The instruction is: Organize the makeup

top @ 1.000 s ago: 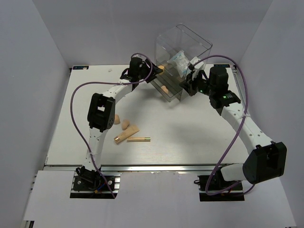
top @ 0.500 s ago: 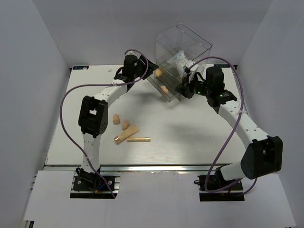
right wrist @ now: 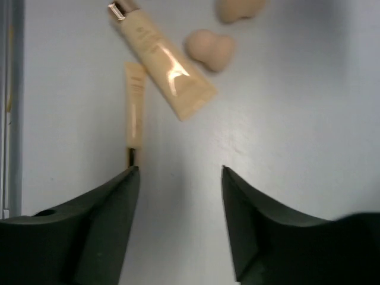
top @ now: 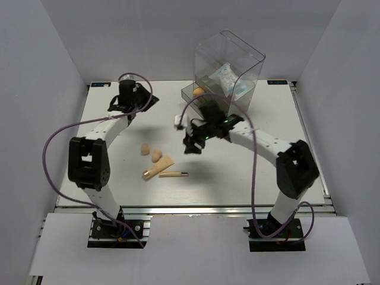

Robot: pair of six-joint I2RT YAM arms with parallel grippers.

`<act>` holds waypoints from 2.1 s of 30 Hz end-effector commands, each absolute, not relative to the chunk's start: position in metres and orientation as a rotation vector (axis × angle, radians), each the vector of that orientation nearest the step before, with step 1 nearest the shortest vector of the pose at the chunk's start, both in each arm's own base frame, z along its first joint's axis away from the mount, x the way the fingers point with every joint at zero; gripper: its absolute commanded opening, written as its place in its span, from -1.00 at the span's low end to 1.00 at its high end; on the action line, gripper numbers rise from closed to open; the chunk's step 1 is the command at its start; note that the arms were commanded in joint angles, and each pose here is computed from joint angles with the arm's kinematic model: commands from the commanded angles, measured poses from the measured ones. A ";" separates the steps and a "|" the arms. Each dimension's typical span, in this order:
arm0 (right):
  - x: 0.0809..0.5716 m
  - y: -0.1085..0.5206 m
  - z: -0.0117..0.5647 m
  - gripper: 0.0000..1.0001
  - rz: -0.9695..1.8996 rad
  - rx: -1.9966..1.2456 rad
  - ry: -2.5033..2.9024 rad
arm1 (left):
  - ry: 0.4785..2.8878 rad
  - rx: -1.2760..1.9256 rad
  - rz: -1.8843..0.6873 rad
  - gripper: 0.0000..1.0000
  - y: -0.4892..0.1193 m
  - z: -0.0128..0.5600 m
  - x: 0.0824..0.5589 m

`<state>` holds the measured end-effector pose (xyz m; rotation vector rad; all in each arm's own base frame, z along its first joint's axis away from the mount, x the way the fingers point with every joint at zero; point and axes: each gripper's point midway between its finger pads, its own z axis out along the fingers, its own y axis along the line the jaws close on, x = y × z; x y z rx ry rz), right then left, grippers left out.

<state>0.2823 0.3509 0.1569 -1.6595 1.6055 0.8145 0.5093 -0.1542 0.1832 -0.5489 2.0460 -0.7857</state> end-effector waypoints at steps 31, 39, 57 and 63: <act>0.307 0.517 0.067 0.02 0.635 -1.968 0.986 | 2.231 -0.783 -0.208 0.94 0.005 0.160 0.301; 0.309 0.504 0.049 -0.14 0.565 -2.069 1.020 | 2.315 -0.769 -0.302 0.94 -0.012 0.124 0.295; 0.299 0.472 0.029 -0.90 0.525 -2.168 1.108 | 2.330 -0.833 -0.353 0.93 -0.018 0.099 0.310; 0.320 0.484 0.099 -1.00 0.603 -1.926 1.156 | 2.368 -0.811 -0.368 0.96 -0.027 0.090 0.321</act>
